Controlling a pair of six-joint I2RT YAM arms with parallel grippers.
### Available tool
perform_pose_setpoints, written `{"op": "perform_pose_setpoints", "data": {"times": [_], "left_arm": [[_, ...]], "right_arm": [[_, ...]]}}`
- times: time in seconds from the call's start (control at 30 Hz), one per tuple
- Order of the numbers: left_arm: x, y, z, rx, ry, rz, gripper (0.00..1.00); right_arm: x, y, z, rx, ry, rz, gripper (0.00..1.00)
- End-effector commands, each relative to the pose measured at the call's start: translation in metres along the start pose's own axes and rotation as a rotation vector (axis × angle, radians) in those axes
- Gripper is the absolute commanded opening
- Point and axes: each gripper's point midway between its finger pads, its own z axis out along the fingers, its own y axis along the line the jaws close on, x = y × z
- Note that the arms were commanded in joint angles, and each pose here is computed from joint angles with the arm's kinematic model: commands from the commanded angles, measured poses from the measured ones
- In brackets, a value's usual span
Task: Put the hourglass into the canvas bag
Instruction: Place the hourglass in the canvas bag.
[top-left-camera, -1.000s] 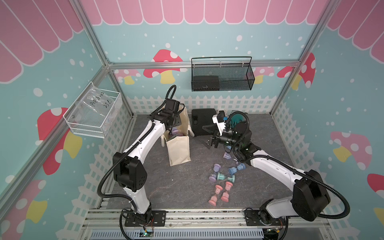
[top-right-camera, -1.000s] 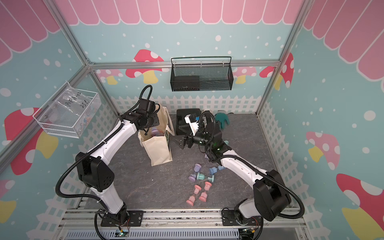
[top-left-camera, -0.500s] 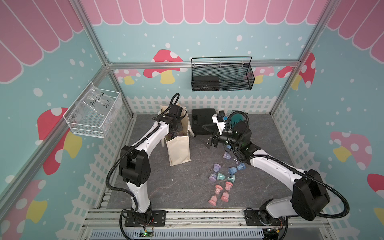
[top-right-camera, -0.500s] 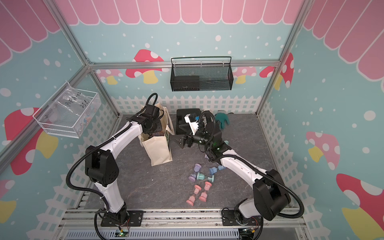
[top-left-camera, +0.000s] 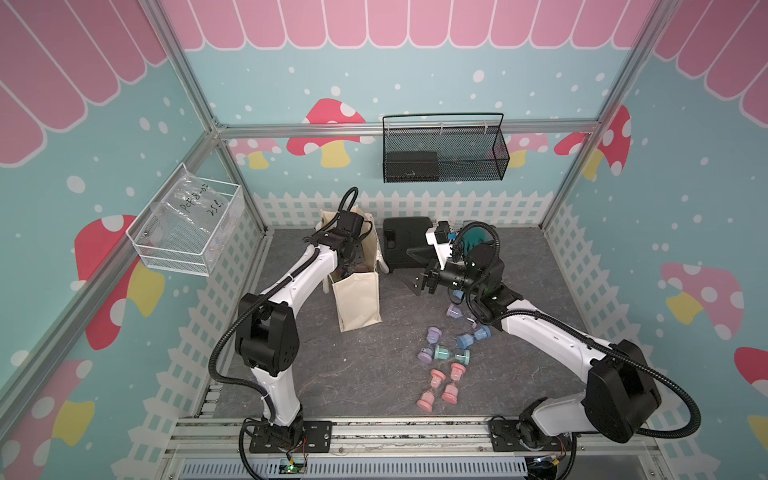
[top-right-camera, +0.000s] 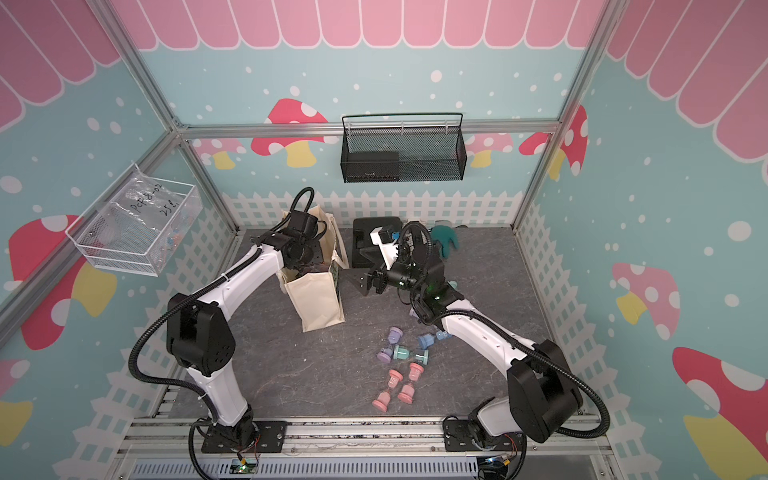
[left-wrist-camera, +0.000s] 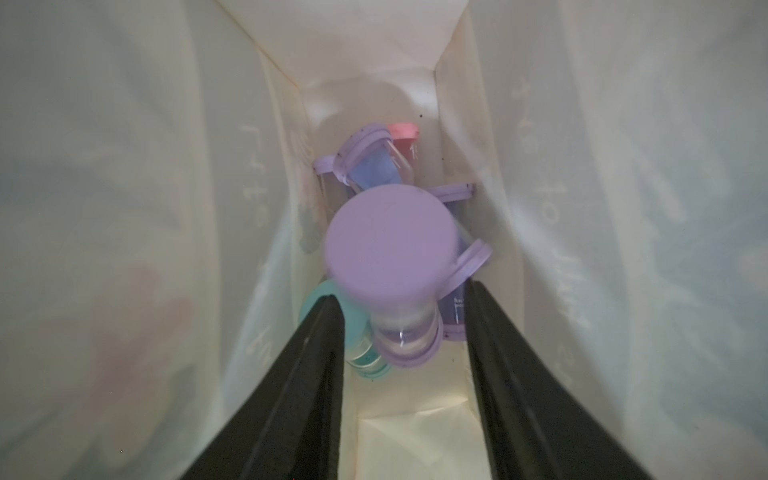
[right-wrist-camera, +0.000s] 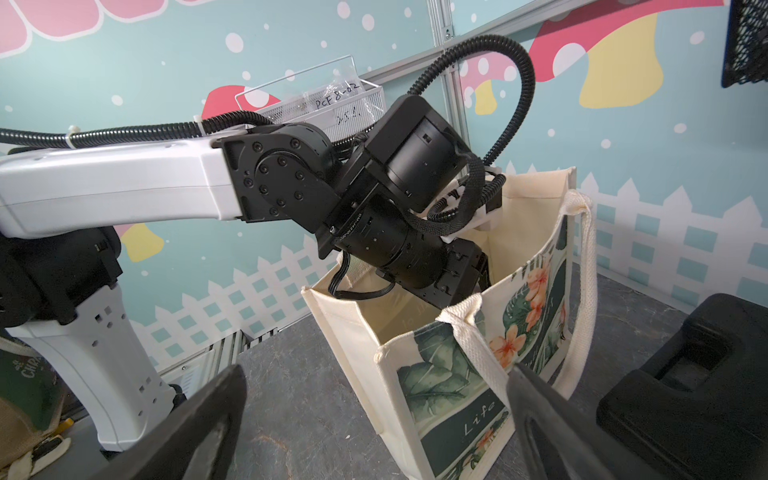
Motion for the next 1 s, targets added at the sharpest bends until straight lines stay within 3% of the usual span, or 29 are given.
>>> {"op": "perform_pose_setpoints", "data": {"times": [0.0, 0.67, 0.97], "left_arm": [[-0.017, 0.002, -0.029, 0.026, -0.074, -0.032, 0.52], [-0.046, -0.028, -0.161, 0.283, -0.298, -0.058, 0.66], [-0.005, -0.068, -0.206, 0.435, -0.316, 0.019, 0.68]], "right_arm": [[-0.005, 0.001, -0.007, 0.017, -0.017, -0.02, 1.0], [0.003, -0.017, -0.041, 0.23, 0.016, -0.021, 1.0], [0.019, -0.025, -0.06, 0.319, 0.074, 0.013, 1.0]]}}
